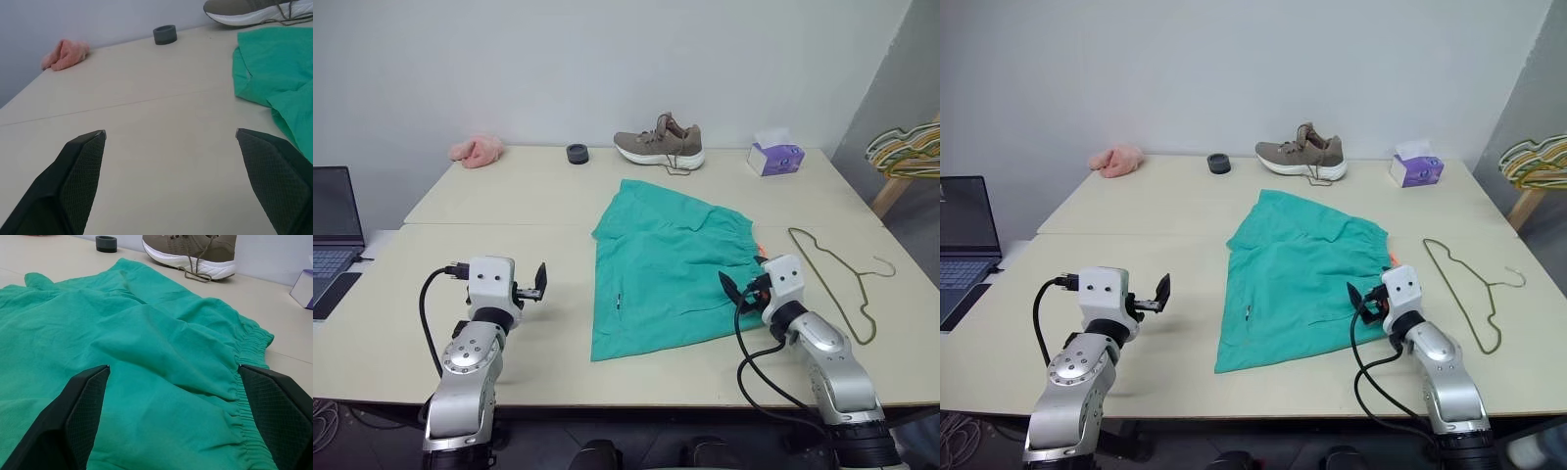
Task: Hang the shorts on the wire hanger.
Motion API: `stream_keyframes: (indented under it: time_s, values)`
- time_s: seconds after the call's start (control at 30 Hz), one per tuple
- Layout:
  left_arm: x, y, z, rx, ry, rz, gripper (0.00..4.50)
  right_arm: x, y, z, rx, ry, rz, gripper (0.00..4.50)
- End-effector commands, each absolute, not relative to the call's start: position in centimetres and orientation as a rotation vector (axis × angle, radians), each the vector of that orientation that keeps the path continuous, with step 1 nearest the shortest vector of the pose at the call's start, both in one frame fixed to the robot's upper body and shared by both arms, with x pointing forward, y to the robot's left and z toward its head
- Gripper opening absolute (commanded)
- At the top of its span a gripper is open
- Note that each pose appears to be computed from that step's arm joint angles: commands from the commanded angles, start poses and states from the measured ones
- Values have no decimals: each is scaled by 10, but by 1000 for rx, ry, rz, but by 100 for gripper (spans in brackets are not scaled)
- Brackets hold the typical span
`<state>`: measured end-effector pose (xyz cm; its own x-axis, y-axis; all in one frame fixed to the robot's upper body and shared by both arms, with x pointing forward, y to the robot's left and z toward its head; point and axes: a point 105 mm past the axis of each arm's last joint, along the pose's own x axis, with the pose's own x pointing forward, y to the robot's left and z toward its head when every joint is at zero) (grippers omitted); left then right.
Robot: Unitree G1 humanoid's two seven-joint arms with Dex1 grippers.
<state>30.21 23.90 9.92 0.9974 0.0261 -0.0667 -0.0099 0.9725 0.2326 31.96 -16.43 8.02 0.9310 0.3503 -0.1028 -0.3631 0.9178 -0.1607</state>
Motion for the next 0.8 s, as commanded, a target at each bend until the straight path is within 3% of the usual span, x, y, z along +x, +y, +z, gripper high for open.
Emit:
stream_keyframes:
  time_s: [0.03, 0.8]
  values:
    - [301, 231, 122, 273, -22, -15, 450, 322, -161, 98, -197, -1, 382, 447]
    - [299, 218, 118, 244, -7, -127, 450, 317, -152, 104, -199, -12, 460, 447]
